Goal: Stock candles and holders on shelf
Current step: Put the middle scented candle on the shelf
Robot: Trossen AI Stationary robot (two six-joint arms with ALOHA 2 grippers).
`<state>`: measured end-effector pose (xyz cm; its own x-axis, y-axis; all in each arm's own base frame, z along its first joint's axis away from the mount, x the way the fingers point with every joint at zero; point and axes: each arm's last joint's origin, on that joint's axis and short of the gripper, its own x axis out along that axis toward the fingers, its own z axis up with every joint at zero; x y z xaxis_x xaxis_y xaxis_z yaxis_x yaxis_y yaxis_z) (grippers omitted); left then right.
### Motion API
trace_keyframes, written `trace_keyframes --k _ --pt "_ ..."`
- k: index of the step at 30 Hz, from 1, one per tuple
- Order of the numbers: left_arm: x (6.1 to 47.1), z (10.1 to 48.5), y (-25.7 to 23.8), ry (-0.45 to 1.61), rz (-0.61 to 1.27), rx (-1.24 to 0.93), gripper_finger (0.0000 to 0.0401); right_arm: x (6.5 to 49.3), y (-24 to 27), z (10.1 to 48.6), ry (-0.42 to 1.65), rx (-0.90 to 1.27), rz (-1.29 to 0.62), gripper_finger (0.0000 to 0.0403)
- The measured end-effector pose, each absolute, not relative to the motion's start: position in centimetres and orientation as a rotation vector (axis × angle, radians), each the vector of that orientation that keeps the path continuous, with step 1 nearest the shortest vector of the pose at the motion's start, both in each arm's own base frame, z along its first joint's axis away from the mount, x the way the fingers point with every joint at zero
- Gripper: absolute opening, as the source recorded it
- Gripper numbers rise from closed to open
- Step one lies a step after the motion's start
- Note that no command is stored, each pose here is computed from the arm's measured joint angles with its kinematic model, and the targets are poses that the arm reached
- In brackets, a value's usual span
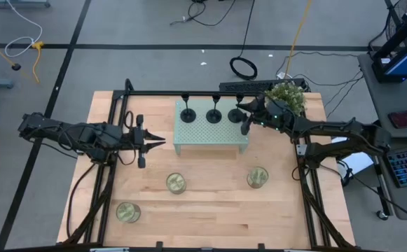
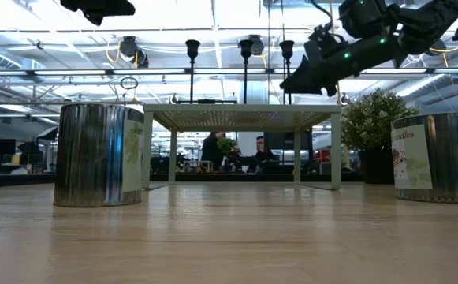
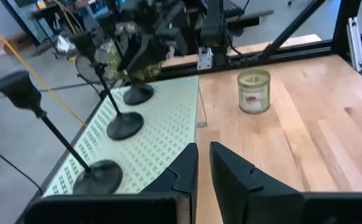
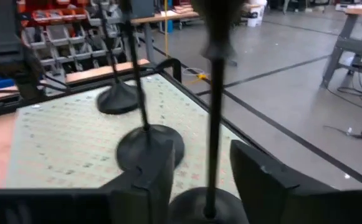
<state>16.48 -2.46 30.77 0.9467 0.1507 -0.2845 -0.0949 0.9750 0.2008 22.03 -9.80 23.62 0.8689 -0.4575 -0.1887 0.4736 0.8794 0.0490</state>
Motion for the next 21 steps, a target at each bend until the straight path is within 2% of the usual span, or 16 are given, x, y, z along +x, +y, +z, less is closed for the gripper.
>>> trace_keyframes --k 7,13,16,21 --pt "16.3 30.1 -2.6 0.366 0.062 0.142 0.0057 20.9 -8.1 24.8 0.178 0.105 -0.445 0.0202" --pt "16.9 29.5 -3.2 0.407 -0.027 0.126 0.0127 21.0 -6.2 24.7 0.221 0.157 -0.375 0.022" --pt "17.8 28.7 -4.0 0.463 -0.115 0.119 0.0162 21.0 -5.3 24.3 0.261 0.138 -0.415 0.0221" --pt "19.6 26.4 -5.9 0.592 -0.192 0.138 0.0185 21.0 -4.4 23.7 0.324 0.099 -0.515 0.0222"
